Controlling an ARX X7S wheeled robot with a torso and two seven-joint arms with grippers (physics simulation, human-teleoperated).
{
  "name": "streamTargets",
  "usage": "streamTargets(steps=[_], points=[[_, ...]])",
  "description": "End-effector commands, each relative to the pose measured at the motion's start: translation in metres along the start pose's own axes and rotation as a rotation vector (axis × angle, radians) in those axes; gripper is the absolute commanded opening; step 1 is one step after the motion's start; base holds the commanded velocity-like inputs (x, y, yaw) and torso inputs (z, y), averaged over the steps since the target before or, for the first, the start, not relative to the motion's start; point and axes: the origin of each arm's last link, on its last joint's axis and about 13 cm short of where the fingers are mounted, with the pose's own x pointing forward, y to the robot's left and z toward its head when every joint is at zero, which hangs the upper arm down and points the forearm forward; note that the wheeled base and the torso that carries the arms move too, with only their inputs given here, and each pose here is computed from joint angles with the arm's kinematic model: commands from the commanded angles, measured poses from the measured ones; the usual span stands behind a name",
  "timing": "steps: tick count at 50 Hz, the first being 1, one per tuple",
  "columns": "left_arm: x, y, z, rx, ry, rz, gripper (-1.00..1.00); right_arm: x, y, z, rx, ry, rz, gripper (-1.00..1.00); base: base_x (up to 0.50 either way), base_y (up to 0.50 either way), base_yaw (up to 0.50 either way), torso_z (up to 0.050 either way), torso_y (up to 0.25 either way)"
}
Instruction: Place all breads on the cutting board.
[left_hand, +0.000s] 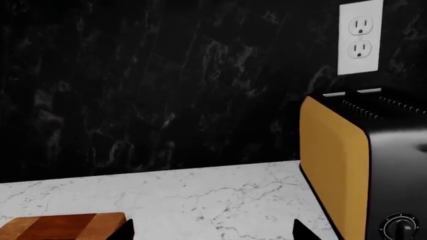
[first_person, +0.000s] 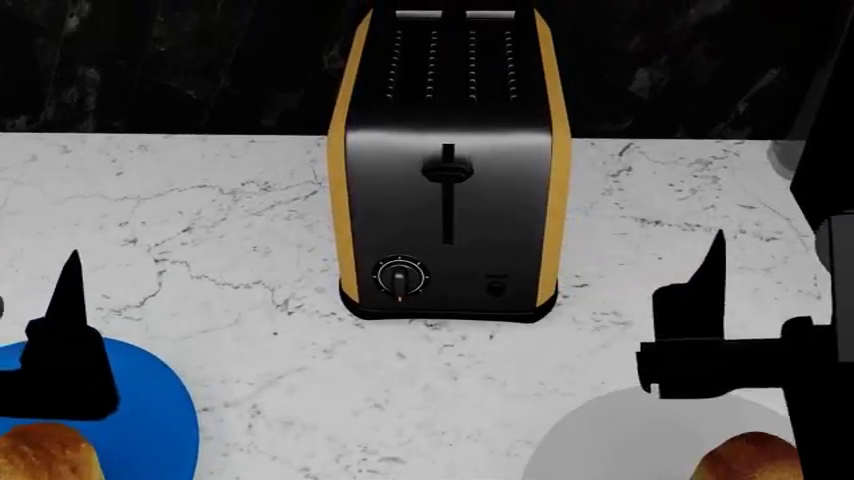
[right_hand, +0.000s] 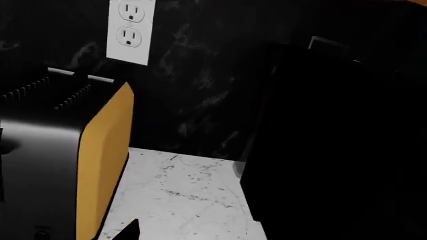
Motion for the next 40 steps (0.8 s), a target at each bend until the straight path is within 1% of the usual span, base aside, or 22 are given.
streamTargets(steps=[1, 2, 3, 5, 9, 10, 11, 14, 20, 21, 22, 23, 24, 25, 26, 28, 30, 34, 39, 40], points=[[0.000, -0.003, 0.000, 0.003, 0.010, -0.013, 1.00, 0.000, -0.023, 0.011, -0.022, 0.183, 0.040, 1.00, 0.00, 0.00, 0.00, 0.000, 0.000], [0.000, -0.003, 0.000, 0.006, 0.012, -0.015, 1.00, 0.000, -0.024, 0.011, -0.030, 0.199, 0.050, 1.00, 0.00, 0.00, 0.00, 0.000, 0.000], [0.001, -0.003, 0.001, 0.006, 0.011, -0.016, 1.00, 0.001, -0.026, 0.014, -0.015, 0.230, 0.065, 1.00, 0.00, 0.00, 0.00, 0.000, 0.000], [0.002, -0.004, 0.000, 0.005, 0.012, -0.016, 1.00, 0.000, -0.030, 0.018, -0.032, 0.253, 0.063, 1.00, 0.00, 0.00, 0.00, 0.000, 0.000], [0.002, -0.004, -0.002, 0.004, 0.021, -0.020, 1.00, -0.001, -0.036, 0.020, -0.037, 0.320, 0.079, 1.00, 0.00, 0.00, 0.00, 0.000, 0.000], [0.002, -0.004, -0.002, 0.005, 0.022, -0.021, 1.00, 0.000, -0.039, 0.021, -0.035, 0.345, 0.085, 1.00, 0.00, 0.00, 0.00, 0.000, 0.000], [0.002, -0.004, -0.003, 0.004, 0.024, -0.022, 1.00, 0.000, -0.040, 0.023, -0.012, 0.365, 0.103, 1.00, 0.00, 0.00, 0.00, 0.000, 0.000], [0.002, -0.004, -0.002, 0.002, 0.027, -0.021, 1.00, -0.003, -0.044, 0.026, -0.054, 0.397, 0.100, 1.00, 0.00, 0.00, 0.00, 0.000, 0.000], [0.000, -0.004, -0.004, 0.003, 0.032, -0.020, 1.00, -0.003, -0.050, 0.028, -0.065, 0.474, 0.131, 1.00, 0.00, 0.00, 0.00, 0.000, 0.000], [-0.001, -0.003, -0.003, 0.007, 0.030, -0.020, 1.00, -0.003, -0.051, 0.029, -0.058, 0.499, 0.154, 1.00, 0.00, 0.00, 0.00, 0.000, 0.000], [-0.002, -0.003, -0.002, 0.012, 0.028, -0.015, 1.00, -0.002, -0.051, 0.030, -0.045, 0.519, 0.165, 1.00, 0.00, 0.00, 0.00, 0.000, 0.000], [-0.002, -0.002, -0.002, 0.011, 0.028, -0.015, 1.00, -0.002, -0.051, 0.030, -0.060, 0.534, 0.178, 1.00, 0.00, 0.00, 0.00, 0.000, 0.000], [-0.002, -0.002, -0.002, 0.011, 0.028, -0.014, 1.00, -0.002, -0.051, 0.031, -0.049, 0.549, 0.189, 1.00, 0.00, 0.00, 0.00, 0.000, 0.000], [-0.002, -0.003, -0.003, 0.009, 0.030, -0.014, 1.00, 0.000, -0.051, 0.030, -0.063, 0.566, 0.202, 1.00, 0.00, 0.00, 0.00, 0.000, 0.000], [-0.001, -0.003, -0.003, 0.007, 0.031, -0.015, 1.00, 0.000, -0.052, 0.029, -0.057, 0.581, 0.211, 1.00, 0.00, 0.00, 0.00, 0.000, 0.000], [-0.001, -0.003, -0.003, 0.008, 0.032, -0.017, 1.00, 0.001, -0.052, 0.028, -0.060, 0.595, 0.209, 1.00, 0.00, 0.00, 0.00, 0.000, 0.000], [-0.001, -0.003, -0.003, 0.012, 0.029, -0.019, 1.00, 0.001, -0.053, 0.025, -0.044, 0.624, 0.222, 1.00, 0.00, 0.00, 0.00, 0.000, 0.000], [-0.001, -0.003, -0.002, 0.014, 0.029, -0.017, 1.00, -0.002, -0.051, 0.024, -0.033, 0.658, 0.251, 1.00, 0.00, 0.00, 0.00, 0.000, 0.000], [-0.001, -0.003, -0.002, 0.015, 0.028, -0.015, 1.00, -0.003, -0.052, 0.027, -0.049, 0.668, 0.249, 1.00, 0.00, 0.00, 0.00, 0.000, 0.000], [-0.001, -0.003, -0.002, 0.016, 0.028, -0.015, 1.00, -0.004, -0.051, 0.026, -0.050, 0.683, 0.264, 1.00, 0.00, 0.00, 0.00, 0.000, 0.000]])
